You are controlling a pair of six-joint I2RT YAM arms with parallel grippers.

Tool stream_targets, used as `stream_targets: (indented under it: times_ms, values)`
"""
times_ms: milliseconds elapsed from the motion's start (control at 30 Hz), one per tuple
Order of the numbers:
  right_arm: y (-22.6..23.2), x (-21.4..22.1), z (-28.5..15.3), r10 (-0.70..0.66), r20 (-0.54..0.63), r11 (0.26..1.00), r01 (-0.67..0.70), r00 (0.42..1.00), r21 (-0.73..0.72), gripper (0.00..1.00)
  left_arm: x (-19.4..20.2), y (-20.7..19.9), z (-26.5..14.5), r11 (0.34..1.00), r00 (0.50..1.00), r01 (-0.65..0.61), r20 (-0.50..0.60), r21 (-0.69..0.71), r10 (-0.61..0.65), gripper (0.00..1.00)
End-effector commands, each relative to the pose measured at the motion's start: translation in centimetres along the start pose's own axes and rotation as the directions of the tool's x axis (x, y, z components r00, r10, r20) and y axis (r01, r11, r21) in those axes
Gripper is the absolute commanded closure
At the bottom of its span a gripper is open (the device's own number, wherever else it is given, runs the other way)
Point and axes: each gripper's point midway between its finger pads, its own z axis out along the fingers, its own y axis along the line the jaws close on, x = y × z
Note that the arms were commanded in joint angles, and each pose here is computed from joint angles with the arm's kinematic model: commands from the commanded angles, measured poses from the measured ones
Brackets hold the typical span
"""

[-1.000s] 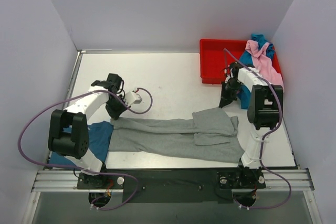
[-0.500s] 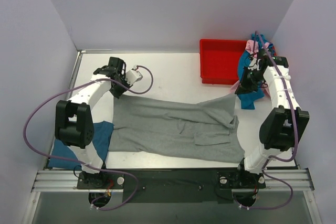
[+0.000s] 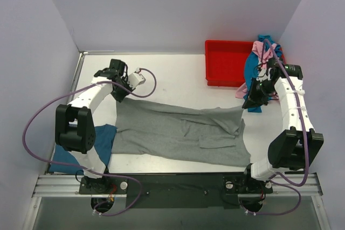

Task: Fold and stack the t-shirts
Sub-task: Fold the other side of the tshirt into a rectangle

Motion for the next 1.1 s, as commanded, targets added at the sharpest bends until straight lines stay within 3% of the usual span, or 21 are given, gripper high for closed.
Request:
stream_targets:
  times_ms: [0, 267, 800, 967, 1000, 1067]
  values:
    - [0.3, 6.5, -0.2, 0.030, -0.219, 0.999, -0.037, 0.975, -0.027, 1.00, 3.6, -4.5, -1.4, 0.985, 0.998, -0.038, -0.038, 0.167, 0.045, 1.00]
    - [-1.7, 11.7, 0.9, 0.096, -0.383, 0.995, -0.082, 0.919, 0.054, 1.00, 8.6, -11.1, -2.6, 0.915, 0.989, -0.012, -0.129, 0.404, 0.070, 1.00]
    - [-5.8, 13.6, 1.4, 0.212, -0.430, 0.959, -0.102, 0.878, 0.265, 1.00, 12.2, -9.0, -1.0, 0.936, 0.961, -0.130, -0.192, 0.326, 0.200, 1.00]
    - [-5.4, 14.6, 2.0, 0.216, -0.475, 0.966, -0.117, 0.853, 0.230, 1.00, 12.0, -9.4, -1.3, 0.918, 0.957, -0.149, -0.181, 0.367, 0.227, 1.00]
    - [-5.1, 15.0, 2.3, 0.215, -0.487, 0.969, -0.122, 0.846, 0.216, 1.00, 12.0, -9.6, -1.3, 0.913, 0.956, -0.151, -0.179, 0.378, 0.232, 0.97]
    - [-4.9, 15.3, 2.5, 0.213, -0.503, 0.970, -0.118, 0.838, 0.214, 1.00, 11.9, -9.8, -1.6, 0.905, 0.956, -0.148, -0.175, 0.399, 0.233, 0.77]
